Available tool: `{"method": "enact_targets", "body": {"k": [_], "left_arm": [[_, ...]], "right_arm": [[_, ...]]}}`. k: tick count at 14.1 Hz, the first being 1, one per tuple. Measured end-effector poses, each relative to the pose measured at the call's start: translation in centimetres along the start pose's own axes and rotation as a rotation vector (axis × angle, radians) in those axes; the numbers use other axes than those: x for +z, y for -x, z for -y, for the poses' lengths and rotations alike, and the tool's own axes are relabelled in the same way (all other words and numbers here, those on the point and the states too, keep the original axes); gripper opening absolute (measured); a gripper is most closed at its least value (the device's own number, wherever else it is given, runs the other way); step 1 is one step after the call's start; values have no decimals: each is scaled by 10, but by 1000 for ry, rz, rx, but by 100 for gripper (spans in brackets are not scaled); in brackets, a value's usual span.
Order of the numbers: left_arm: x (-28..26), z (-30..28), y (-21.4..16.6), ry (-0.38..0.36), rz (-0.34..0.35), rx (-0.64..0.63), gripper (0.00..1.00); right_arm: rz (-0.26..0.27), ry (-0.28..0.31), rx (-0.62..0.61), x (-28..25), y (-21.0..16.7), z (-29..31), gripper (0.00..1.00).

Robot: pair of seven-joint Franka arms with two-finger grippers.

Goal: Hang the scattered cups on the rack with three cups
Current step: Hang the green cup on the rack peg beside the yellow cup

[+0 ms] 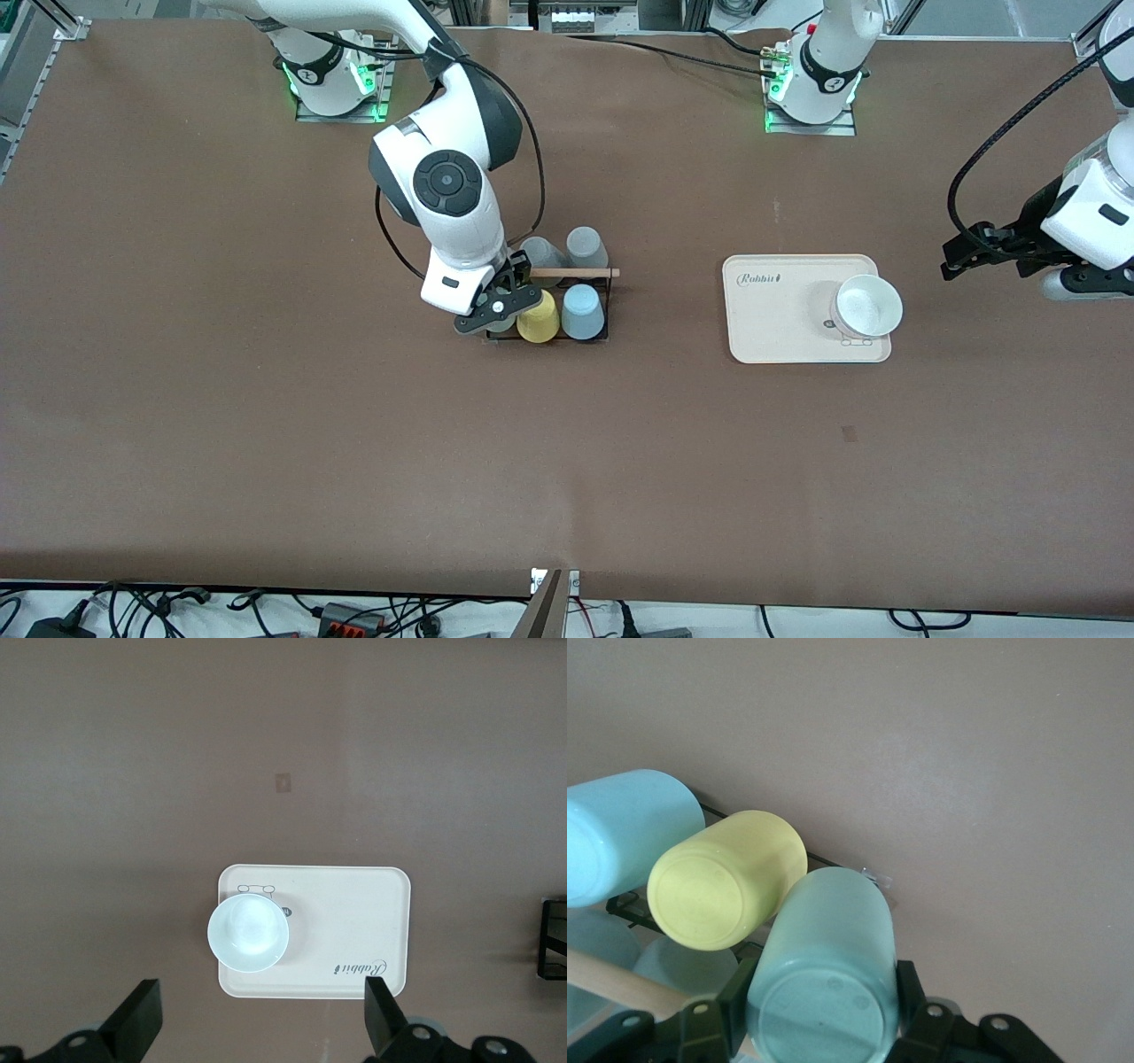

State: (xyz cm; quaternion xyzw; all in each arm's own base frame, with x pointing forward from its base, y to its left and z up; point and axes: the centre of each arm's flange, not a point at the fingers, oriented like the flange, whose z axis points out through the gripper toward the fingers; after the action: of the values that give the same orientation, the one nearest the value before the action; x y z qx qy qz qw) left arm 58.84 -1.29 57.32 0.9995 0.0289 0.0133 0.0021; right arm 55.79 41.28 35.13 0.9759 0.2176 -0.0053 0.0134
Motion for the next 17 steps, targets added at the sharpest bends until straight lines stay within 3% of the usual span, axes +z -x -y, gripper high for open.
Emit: {"method": "enact_targets", "body": {"k": [15,17], "left_arm": [[0,-2,0,0,0,3,100],[-1,-3,0,0,-1,5,100]], "right_arm": [[29,8,-7,35,-2,6,67],[30,9,-6,36,-2,6,80]]}}
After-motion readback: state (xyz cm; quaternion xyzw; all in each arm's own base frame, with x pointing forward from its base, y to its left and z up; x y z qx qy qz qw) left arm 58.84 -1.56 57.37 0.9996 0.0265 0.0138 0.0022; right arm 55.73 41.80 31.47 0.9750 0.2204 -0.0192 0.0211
